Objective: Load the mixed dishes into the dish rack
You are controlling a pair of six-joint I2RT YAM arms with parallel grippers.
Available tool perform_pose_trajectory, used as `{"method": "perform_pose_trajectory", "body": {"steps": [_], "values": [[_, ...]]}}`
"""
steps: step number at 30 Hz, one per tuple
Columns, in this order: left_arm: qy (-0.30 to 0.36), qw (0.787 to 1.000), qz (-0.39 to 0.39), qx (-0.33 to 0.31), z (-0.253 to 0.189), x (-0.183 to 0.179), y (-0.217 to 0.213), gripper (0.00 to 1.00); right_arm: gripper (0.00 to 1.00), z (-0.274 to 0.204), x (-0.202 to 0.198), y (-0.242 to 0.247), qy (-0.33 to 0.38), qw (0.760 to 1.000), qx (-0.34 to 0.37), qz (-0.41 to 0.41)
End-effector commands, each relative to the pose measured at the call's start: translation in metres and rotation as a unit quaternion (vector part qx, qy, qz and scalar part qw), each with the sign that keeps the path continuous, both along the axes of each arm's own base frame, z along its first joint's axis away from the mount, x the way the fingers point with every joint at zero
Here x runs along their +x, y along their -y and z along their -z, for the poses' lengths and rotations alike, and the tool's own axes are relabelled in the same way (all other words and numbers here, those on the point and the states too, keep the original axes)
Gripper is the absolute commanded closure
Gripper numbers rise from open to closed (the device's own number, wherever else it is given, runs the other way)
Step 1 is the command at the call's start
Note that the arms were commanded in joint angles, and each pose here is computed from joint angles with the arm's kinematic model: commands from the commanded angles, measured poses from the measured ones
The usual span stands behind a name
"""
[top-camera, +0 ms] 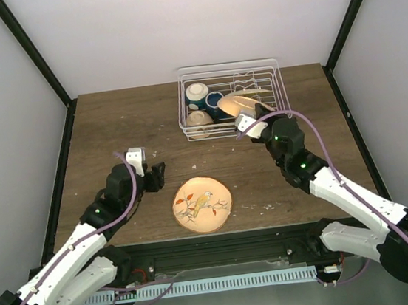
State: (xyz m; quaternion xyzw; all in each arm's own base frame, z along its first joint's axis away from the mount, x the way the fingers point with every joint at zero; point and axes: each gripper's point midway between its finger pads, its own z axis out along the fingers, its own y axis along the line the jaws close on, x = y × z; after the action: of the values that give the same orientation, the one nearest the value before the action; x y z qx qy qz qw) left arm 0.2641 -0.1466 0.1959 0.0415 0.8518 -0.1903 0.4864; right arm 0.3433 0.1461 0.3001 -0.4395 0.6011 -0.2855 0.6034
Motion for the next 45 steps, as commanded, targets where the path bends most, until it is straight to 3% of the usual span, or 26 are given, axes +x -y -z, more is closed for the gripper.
{"method": "perform_pose_trajectory", "body": {"steps": [1, 8, 19, 45], "values": [[0.003, 1.0, -0.005, -0.009, 0.002, 0.001, -0.001, 0.35, 0.99, -0.032, 0.011, 0.005, 0.092, 0.994, -0.055, 0.031], [0.002, 1.0, -0.007, -0.005, 0.006, 0.001, -0.002, 0.35, 0.99, -0.012, 0.033, -0.009, 0.086, 0.991, -0.107, 0.012], [0.001, 1.0, 0.0, -0.014, 0.011, -0.001, 0.001, 0.35, 0.99, 0.022, 0.073, 0.015, 0.027, 0.986, -0.162, 0.03], [-0.024, 1.0, 0.008, -0.004, 0.03, 0.009, 0.01, 0.35, 0.99, 0.074, 0.136, 0.017, 0.046, 0.964, -0.262, -0.01]]}}
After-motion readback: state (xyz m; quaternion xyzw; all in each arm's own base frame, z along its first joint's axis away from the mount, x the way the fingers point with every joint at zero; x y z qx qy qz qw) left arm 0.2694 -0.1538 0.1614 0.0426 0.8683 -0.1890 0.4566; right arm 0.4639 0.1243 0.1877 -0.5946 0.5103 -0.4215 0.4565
